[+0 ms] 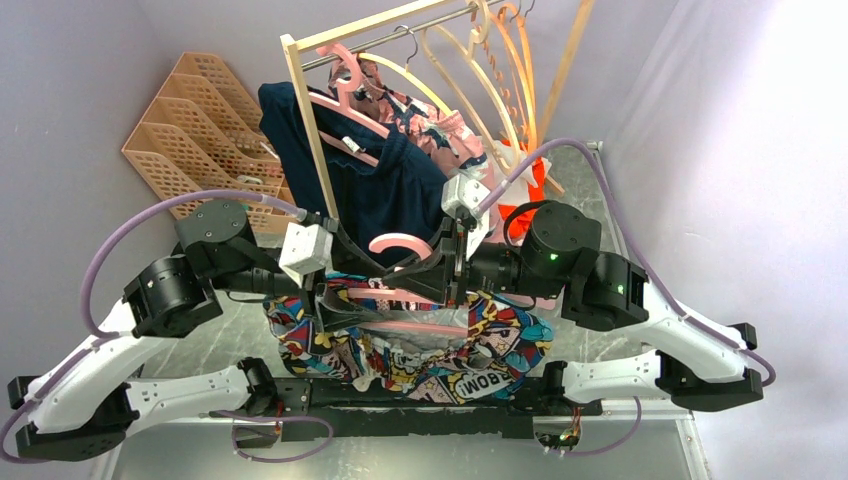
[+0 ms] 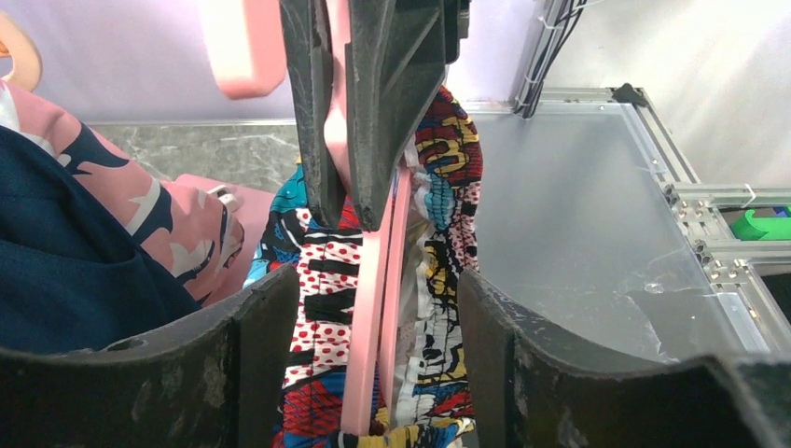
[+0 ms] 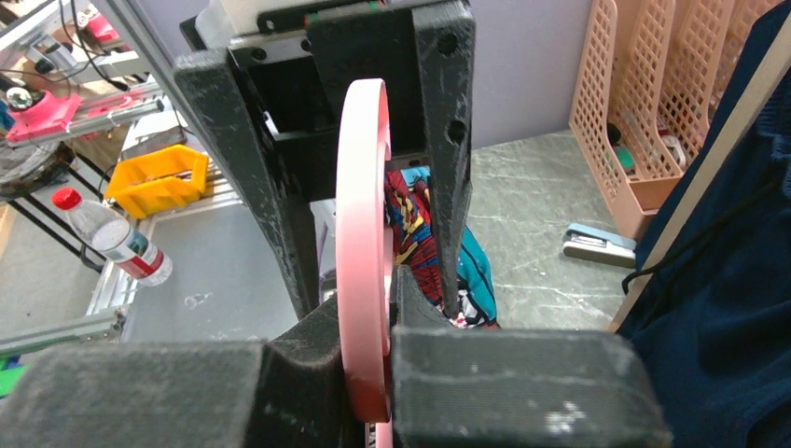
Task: Place the shorts on the hanger
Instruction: Adjust the shorts on the hanger.
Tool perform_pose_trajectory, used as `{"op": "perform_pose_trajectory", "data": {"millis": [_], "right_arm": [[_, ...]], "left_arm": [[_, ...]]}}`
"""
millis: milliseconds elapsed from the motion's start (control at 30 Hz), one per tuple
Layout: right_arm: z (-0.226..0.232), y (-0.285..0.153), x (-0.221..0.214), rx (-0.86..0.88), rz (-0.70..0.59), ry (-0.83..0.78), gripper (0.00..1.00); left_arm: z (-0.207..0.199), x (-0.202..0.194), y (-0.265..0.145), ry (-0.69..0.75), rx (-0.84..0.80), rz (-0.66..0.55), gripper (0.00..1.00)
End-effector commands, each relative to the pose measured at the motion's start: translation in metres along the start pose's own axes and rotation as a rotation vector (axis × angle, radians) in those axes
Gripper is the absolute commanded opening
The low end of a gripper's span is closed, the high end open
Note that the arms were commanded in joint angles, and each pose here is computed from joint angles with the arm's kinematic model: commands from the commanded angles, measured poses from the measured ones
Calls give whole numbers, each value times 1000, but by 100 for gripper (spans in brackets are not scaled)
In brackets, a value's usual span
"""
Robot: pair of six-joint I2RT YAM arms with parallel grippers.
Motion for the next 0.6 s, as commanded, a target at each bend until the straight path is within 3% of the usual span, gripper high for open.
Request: {"op": "perform_pose_trajectory", "data": {"millis": [0,133,300,333,433,467,567], "right_arm": [[12,-2,23,69,-107,4,0],[16,-2,26,90,-114,6,0],[15,-2,24,87,-100,9,0],[15,-1,23,87,-92,10,0],[13,-2,17,74,-48,14,0],[12,-3,16,63,-34,17,4],[9,-11,11,29,-8,22,39]], "left_arm": [[4,-9,6,5,1,46,67],[7,-15,10,0,-8,78,59],[7,-15,10,4,-16,82,13],[7,-14,10,7,-11,76,8],[6,-11,8,17,-5,64,7],[6,-10,7,20,-3,63,7],[6,-9,6,22,-6,65,7]]}}
Point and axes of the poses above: each gripper's point midway between its finger pads, its own y axis out along the fingers, its own z axis along the line the jaws close on, x = y × z, the point moved 7 cm from there along -y, back along the fingers, and after that the axes turned 12 degrees about y, right-handed, at the moved point
